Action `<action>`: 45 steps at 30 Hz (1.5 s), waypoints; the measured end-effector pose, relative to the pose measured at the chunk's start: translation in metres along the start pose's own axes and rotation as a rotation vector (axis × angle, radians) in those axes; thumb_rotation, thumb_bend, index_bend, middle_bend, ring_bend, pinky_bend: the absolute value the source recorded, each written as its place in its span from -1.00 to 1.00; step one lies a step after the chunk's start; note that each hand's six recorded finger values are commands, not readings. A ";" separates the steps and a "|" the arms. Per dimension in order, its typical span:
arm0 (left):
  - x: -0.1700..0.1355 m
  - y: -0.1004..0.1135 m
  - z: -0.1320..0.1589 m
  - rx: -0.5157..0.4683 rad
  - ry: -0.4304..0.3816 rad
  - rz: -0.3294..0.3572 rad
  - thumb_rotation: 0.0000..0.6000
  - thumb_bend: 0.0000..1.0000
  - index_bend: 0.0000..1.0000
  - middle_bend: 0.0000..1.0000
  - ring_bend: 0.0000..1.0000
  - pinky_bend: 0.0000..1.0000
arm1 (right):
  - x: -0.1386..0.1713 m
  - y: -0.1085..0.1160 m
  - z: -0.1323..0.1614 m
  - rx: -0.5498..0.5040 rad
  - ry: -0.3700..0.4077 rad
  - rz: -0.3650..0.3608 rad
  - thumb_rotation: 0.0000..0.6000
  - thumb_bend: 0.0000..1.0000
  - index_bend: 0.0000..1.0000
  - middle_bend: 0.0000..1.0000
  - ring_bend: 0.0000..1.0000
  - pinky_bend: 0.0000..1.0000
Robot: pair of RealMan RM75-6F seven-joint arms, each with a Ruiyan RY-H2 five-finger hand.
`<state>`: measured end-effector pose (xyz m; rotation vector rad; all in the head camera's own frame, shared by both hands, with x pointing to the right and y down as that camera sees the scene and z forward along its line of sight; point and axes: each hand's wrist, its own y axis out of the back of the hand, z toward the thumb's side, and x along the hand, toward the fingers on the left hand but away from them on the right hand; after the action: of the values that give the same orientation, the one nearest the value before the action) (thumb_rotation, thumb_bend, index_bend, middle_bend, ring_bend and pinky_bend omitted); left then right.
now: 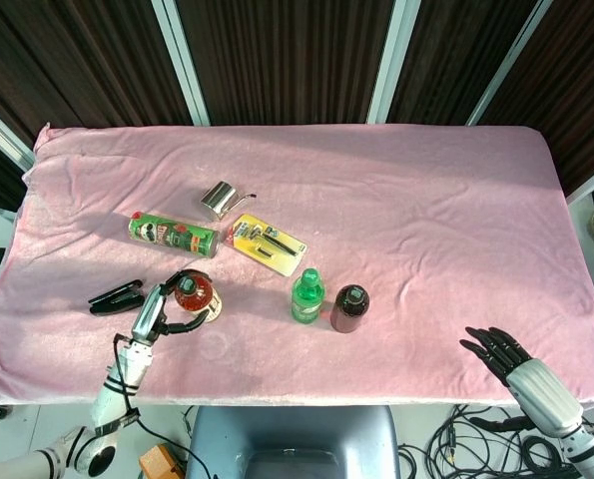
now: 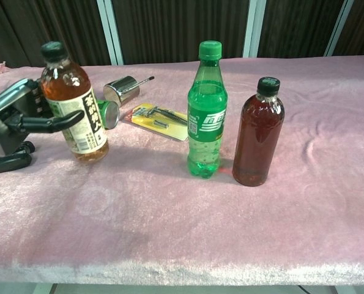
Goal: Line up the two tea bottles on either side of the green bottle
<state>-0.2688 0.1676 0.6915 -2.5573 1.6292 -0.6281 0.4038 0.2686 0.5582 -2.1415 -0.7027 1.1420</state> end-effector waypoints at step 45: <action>0.049 -0.101 -0.016 0.056 0.046 -0.174 1.00 0.09 0.40 0.27 -0.10 -0.16 | 0.000 -0.006 -0.003 -0.007 -0.019 0.039 1.00 -0.65 -1.00 -1.00 -1.00 -0.76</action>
<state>-0.1703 0.1729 0.7468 -2.6829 1.3891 -0.7382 0.4053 0.2717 0.5636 -2.1618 -0.6762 1.1831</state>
